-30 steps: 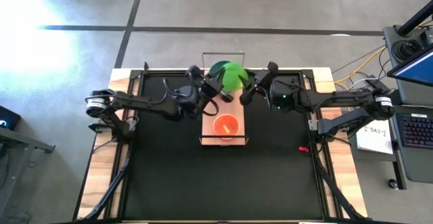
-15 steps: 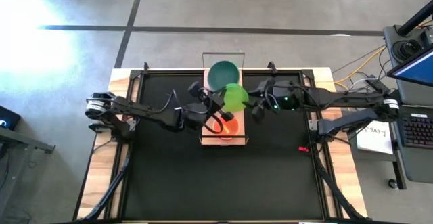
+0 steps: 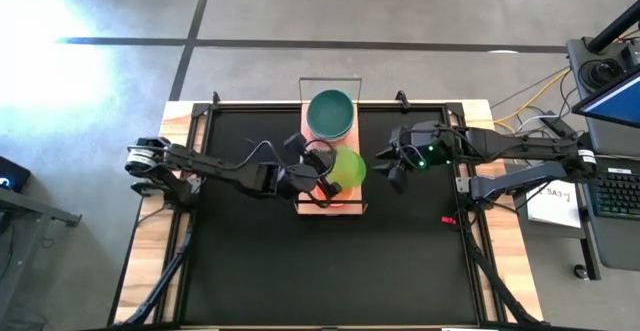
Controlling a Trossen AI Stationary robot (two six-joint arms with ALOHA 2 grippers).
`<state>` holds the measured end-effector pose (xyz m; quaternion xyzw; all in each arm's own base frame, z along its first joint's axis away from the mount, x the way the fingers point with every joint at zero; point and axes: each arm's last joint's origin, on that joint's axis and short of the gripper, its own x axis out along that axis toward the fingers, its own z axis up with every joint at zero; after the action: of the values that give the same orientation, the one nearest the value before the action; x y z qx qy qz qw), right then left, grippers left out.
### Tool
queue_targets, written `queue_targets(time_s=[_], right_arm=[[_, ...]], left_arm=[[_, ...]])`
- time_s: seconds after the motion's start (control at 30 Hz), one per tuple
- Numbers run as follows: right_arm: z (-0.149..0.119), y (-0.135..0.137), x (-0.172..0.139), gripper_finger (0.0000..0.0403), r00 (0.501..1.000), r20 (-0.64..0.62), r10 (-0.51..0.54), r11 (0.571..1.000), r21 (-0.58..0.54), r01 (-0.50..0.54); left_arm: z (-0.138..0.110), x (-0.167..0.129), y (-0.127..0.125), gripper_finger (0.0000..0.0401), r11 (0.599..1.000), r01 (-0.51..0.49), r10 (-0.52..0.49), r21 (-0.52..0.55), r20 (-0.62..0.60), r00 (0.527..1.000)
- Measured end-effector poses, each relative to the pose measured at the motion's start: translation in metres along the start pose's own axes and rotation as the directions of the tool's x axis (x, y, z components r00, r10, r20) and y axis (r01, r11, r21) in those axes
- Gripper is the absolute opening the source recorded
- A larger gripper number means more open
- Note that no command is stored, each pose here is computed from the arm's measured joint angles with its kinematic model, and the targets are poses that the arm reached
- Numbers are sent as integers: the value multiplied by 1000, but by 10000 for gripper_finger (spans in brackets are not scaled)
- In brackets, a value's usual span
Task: Place and stack bowls onto a shelf
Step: Stack the small green bowl on top of the small yellow bowl on the shelf
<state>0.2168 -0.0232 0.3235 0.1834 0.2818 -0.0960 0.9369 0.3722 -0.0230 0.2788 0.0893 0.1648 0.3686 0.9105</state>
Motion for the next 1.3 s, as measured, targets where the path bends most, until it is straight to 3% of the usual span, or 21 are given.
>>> queue_targets(time_s=[0.1,0.2,0.63,1.03,1.2,1.3], right_arm=[[-3,-1,2,205,999,-39,-12,1000,1,12],[-6,-2,5,205,997,-75,-25,1000,1,25],[-10,-4,18,205,991,-129,-43,999,-1,43],[-10,-4,21,205,989,-140,-47,999,-5,47],[-10,-4,21,205,989,-139,-47,999,-9,46],[-10,-4,21,205,989,-140,-47,999,-8,46]], left_arm=[[-2,3,-2,0,985,175,-175,-14,-23,984],[-8,8,2,0,963,265,-268,-43,-90,959],[-13,10,19,0,958,280,-286,-64,-289,913],[-22,25,30,0,919,367,-394,-143,-341,853],[-34,38,32,0,923,351,-385,-159,-380,841],[-41,45,31,0,906,376,-422,-191,-407,810]])
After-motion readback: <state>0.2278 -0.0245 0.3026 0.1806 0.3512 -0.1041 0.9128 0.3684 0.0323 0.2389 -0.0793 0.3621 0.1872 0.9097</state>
